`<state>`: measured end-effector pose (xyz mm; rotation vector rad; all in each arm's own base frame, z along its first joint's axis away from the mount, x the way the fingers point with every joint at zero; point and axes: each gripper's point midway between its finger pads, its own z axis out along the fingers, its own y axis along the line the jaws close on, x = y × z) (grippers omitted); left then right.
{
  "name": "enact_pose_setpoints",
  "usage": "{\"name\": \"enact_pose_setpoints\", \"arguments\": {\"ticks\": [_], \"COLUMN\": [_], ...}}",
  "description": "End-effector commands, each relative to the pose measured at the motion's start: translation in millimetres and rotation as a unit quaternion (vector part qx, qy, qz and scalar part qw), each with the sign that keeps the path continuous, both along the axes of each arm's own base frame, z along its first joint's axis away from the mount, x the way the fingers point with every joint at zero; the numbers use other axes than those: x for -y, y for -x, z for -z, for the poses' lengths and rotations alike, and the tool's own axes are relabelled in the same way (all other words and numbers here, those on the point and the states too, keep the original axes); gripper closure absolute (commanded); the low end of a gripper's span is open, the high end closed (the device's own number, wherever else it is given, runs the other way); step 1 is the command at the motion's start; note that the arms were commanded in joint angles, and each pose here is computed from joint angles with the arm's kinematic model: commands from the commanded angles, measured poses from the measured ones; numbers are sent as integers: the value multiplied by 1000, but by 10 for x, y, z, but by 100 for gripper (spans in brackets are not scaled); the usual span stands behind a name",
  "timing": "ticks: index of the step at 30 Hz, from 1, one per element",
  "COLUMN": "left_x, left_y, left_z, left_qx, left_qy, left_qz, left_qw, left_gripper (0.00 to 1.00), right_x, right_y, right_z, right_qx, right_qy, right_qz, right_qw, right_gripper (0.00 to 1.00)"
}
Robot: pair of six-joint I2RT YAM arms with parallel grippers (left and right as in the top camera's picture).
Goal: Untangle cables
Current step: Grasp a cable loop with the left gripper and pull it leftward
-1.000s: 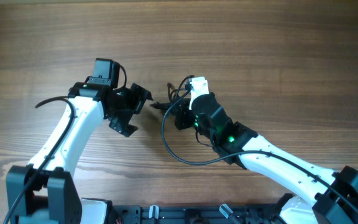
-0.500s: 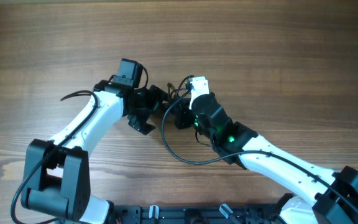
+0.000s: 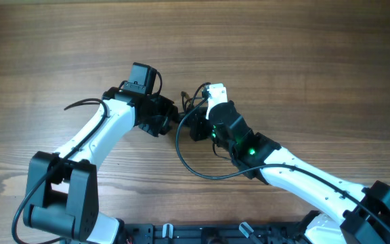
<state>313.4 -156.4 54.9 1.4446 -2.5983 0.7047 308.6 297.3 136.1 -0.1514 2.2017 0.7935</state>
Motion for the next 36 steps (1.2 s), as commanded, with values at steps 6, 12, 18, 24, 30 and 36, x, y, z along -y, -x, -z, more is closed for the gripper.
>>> {"name": "enact_pose_setpoints", "arguments": {"ticks": [6, 12, 18, 24, 30, 36], "left_x": [-170, -283, -859, -1274, -1089, -894], "left_y": [-154, -208, -377, -471, -427, -363], "left_z": [58, 58, -172, -639, -987, -1161], "left_qx": [21, 24, 33, 88, 151, 213], "left_qy": [-59, -66, -33, 51, 111, 141], "left_qz": [-36, -54, -152, -189, -105, 5], "left_qw": [997, 996, 987, 977, 977, 967], "left_gripper": [96, 96, 96, 96, 96, 96], "right_x": [-53, -99, -131, -83, 11, 168], "right_y": [34, 82, 157, 201, 158, 80], "right_z": [-134, -136, -92, 18, 85, 163], "right_qx": [2, -4, -19, -38, -39, -35], "right_qy": [-24, -31, -31, -13, 8, 39], "right_qz": [-17, -35, -54, -52, -27, 13], "right_qw": [1000, 999, 998, 998, 999, 999], "right_gripper": [96, 96, 96, 96, 93, 66]}}
